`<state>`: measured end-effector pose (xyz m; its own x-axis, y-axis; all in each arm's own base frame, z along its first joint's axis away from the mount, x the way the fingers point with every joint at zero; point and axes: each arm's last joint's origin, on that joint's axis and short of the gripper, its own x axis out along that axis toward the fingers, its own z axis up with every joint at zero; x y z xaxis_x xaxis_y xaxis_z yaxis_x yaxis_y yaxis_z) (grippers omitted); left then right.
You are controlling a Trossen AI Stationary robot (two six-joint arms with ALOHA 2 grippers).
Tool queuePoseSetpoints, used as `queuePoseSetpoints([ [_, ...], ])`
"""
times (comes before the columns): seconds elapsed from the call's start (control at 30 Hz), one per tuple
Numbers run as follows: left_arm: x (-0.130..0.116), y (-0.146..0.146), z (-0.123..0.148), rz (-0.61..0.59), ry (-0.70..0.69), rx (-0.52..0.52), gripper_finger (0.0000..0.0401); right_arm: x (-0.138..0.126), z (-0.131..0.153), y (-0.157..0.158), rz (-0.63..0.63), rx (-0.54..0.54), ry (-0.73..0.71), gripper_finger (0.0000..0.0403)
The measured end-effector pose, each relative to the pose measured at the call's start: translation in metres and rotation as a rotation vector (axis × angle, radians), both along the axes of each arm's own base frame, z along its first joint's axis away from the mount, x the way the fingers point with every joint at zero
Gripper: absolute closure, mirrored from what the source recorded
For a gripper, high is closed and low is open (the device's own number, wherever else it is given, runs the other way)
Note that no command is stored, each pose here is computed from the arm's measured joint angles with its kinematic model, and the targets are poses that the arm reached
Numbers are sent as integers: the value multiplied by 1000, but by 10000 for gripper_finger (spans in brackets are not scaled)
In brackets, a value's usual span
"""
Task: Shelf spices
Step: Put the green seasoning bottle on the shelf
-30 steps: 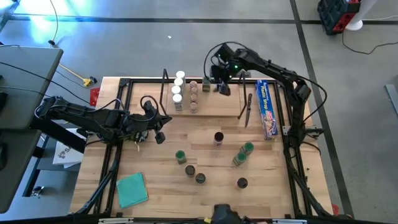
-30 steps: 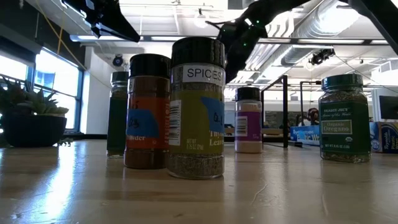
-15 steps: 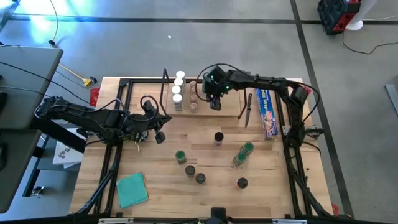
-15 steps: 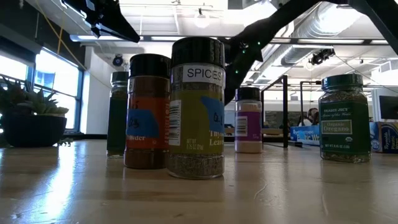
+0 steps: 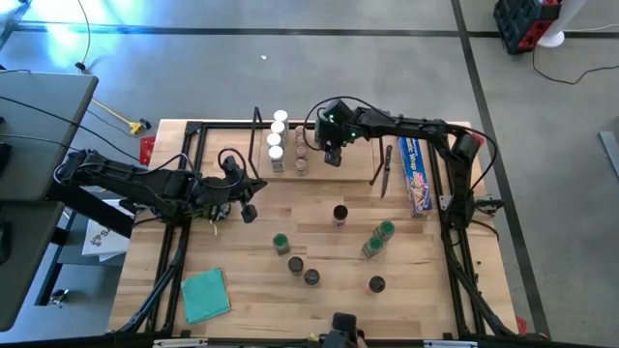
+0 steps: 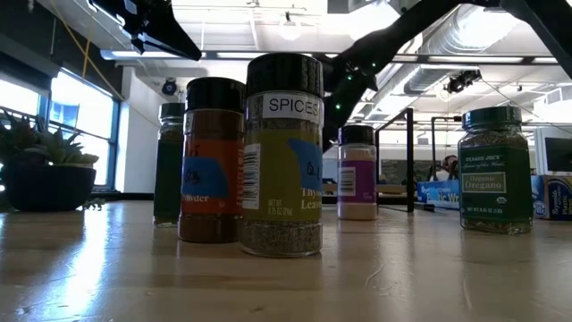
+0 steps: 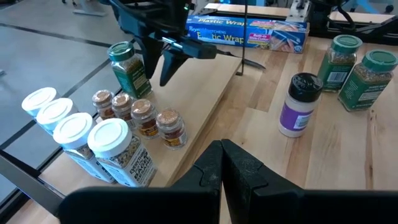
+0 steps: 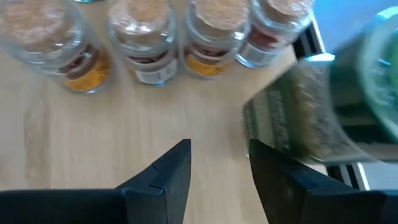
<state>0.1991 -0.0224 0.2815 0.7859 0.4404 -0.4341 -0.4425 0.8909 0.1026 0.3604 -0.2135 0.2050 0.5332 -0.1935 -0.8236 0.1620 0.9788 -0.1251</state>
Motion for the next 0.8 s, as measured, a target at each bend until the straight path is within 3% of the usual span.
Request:
queuePoseSetpoints([
  [0.53,0,0,0,0,0,-1,401,-6,3,7,-4,19,63,247],
  [0.8,0,0,0,0,-1,-1,401,-14,5,-5,-169,-106,142,247],
])
